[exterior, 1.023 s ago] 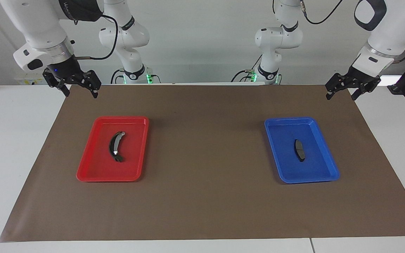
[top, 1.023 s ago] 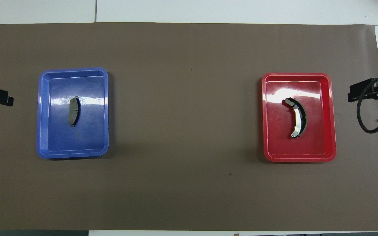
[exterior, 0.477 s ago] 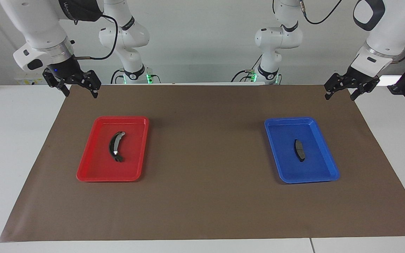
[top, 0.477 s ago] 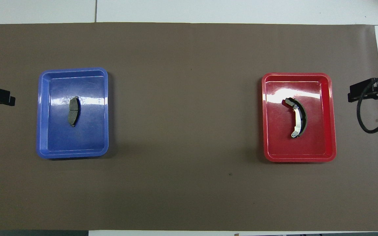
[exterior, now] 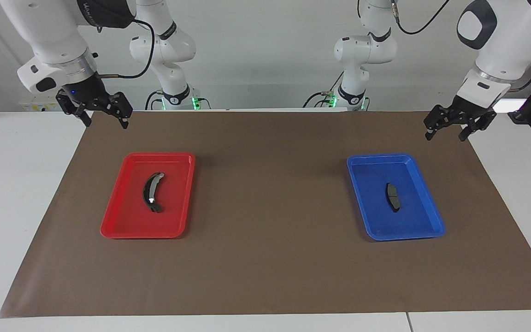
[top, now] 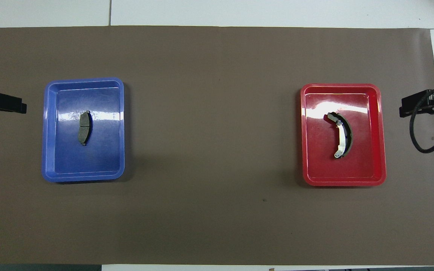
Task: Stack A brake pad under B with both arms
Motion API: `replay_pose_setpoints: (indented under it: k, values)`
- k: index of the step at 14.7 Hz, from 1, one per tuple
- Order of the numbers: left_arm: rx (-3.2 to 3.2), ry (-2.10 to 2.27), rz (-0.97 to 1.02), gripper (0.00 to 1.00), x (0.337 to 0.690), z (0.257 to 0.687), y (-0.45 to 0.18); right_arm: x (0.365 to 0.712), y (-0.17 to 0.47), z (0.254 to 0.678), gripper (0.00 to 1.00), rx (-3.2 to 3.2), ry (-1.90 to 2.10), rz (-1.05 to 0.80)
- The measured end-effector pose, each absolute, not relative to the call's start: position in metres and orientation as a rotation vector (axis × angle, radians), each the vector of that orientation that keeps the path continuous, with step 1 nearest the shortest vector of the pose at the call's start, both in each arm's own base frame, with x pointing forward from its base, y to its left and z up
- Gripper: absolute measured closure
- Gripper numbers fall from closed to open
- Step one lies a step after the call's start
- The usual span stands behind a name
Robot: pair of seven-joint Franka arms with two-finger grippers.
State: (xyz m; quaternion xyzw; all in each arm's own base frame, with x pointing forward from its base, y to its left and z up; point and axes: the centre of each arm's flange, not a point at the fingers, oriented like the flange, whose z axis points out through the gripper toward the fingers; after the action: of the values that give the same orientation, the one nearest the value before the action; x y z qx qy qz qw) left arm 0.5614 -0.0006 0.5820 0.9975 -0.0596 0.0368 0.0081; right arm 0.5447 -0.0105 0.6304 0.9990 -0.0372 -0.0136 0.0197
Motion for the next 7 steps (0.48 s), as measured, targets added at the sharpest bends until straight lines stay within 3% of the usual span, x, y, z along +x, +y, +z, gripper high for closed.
replay_pose_setpoints:
  k: [7]
  values:
    - [3.121,-0.224,0.159,0.01,0.576,0.462,-0.016,0.546,-0.010,0.626,0.00,3.100,-0.115,-0.042]
